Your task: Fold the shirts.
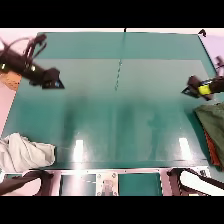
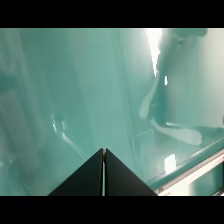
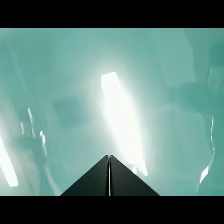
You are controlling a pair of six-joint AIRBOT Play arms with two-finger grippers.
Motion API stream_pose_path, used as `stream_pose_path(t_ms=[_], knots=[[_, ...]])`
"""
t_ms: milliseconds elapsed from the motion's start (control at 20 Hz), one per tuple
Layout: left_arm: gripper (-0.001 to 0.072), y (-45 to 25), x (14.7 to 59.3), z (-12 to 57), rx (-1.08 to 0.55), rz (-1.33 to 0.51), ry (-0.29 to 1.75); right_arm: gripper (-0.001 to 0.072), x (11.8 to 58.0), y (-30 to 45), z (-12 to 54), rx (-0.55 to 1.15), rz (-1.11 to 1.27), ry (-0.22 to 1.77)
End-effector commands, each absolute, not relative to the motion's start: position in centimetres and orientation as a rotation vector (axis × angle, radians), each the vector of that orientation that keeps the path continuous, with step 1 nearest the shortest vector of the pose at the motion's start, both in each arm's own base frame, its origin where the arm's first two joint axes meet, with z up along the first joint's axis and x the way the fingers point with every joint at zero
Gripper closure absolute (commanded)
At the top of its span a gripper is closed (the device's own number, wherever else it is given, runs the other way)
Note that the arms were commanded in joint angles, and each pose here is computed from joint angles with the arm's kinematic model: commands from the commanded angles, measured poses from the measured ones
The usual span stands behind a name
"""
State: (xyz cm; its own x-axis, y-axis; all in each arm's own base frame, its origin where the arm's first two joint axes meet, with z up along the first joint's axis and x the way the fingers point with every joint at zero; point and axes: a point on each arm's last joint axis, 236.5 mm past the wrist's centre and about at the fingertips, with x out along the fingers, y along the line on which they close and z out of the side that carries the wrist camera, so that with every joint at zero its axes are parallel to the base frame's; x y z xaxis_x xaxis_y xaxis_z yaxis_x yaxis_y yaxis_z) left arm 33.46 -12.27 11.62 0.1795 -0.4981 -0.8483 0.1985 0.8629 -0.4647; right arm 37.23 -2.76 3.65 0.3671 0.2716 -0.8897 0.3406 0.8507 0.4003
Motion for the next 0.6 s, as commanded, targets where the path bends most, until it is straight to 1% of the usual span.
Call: stream_pose_path(t_ms=[0, 150, 550], knots=[[0.0688, -10.9, 28.3, 8.6, -0.299, -0.398, 1.313, 0.0697, 36.5, 1.4, 1.3, 0.499, 0.058, 1.259], [0.0686, -9.8, 26.8, 7.6, -0.258, -0.358, 1.331, 0.0697, 36.5, 1.9, 1.4, 0.490, 0.070, 1.260], [0.0686, -9.8, 26.8, 7.7, -0.256, -0.360, 1.328, 0.0696, 36.5, 1.9, 1.4, 0.490, 0.069, 1.260]])
